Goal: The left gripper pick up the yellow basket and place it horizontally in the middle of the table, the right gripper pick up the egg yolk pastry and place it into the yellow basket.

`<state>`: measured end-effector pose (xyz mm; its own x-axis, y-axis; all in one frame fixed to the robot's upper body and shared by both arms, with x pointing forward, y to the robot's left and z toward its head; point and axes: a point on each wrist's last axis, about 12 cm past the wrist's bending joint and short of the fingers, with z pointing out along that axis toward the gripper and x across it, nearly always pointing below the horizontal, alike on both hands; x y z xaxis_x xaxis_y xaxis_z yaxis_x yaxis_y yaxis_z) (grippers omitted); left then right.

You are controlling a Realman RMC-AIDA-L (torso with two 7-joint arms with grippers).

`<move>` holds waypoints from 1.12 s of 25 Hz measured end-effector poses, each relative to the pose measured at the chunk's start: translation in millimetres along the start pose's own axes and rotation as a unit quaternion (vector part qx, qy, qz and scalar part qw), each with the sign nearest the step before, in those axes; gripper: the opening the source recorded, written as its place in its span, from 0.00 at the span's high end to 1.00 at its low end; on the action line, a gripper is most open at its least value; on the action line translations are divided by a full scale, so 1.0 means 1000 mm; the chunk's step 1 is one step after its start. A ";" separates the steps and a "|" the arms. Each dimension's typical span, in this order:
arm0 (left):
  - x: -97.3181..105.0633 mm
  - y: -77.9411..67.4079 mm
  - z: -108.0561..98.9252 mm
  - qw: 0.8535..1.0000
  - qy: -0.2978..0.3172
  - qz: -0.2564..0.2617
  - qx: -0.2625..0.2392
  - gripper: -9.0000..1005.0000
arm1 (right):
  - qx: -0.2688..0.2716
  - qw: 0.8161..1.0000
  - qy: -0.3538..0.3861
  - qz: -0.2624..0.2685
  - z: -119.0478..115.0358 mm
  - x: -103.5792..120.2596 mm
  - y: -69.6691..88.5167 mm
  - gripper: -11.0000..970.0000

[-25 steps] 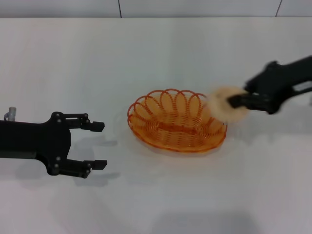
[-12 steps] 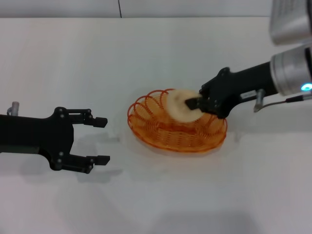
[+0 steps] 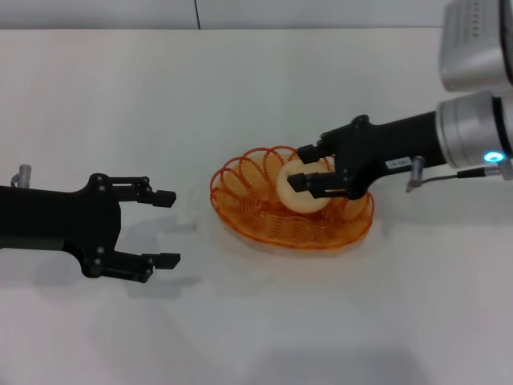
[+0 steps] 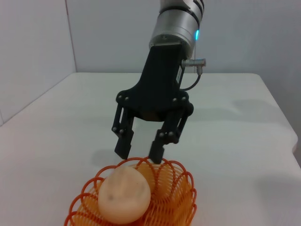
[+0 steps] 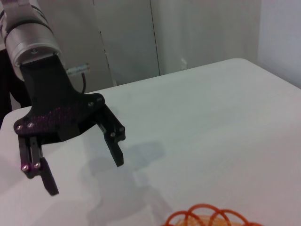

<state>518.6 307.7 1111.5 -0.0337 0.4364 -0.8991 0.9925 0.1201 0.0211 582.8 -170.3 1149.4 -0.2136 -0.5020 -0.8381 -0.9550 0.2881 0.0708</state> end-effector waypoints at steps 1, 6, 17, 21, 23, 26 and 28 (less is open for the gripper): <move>0.000 0.000 -0.001 1.000 0.001 0.000 -0.001 0.20 | 0.000 1.000 -0.001 0.002 -0.003 0.003 0.000 0.59; -0.001 0.002 -0.002 1.000 0.001 -0.001 -0.001 0.20 | -0.010 1.000 -0.010 0.004 -0.021 0.026 0.000 0.43; -0.004 0.005 -0.001 1.000 0.003 -0.001 -0.002 0.20 | -0.045 0.997 -0.056 0.001 -0.058 0.075 0.000 0.26; -0.007 0.008 0.000 1.000 0.004 -0.006 0.001 0.20 | -0.053 0.996 -0.068 -0.004 -0.068 0.083 0.001 0.26; -0.007 0.008 0.000 1.000 0.006 -0.007 0.002 0.20 | -0.053 0.996 -0.072 -0.005 -0.071 0.086 0.002 0.26; -0.007 0.008 0.000 1.000 0.006 -0.007 0.002 0.20 | -0.051 0.996 -0.073 -0.005 -0.072 0.089 0.003 0.26; -0.007 0.009 0.000 1.000 0.006 -0.007 0.002 0.20 | -0.048 0.996 -0.073 -0.004 -0.073 0.092 0.004 0.26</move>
<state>527.5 305.6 1118.1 -0.0498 0.4458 -0.8937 0.9923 0.1235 0.0063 544.7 -274.9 1112.1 -0.1799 -0.3785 -0.9080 -0.9736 0.2006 0.1093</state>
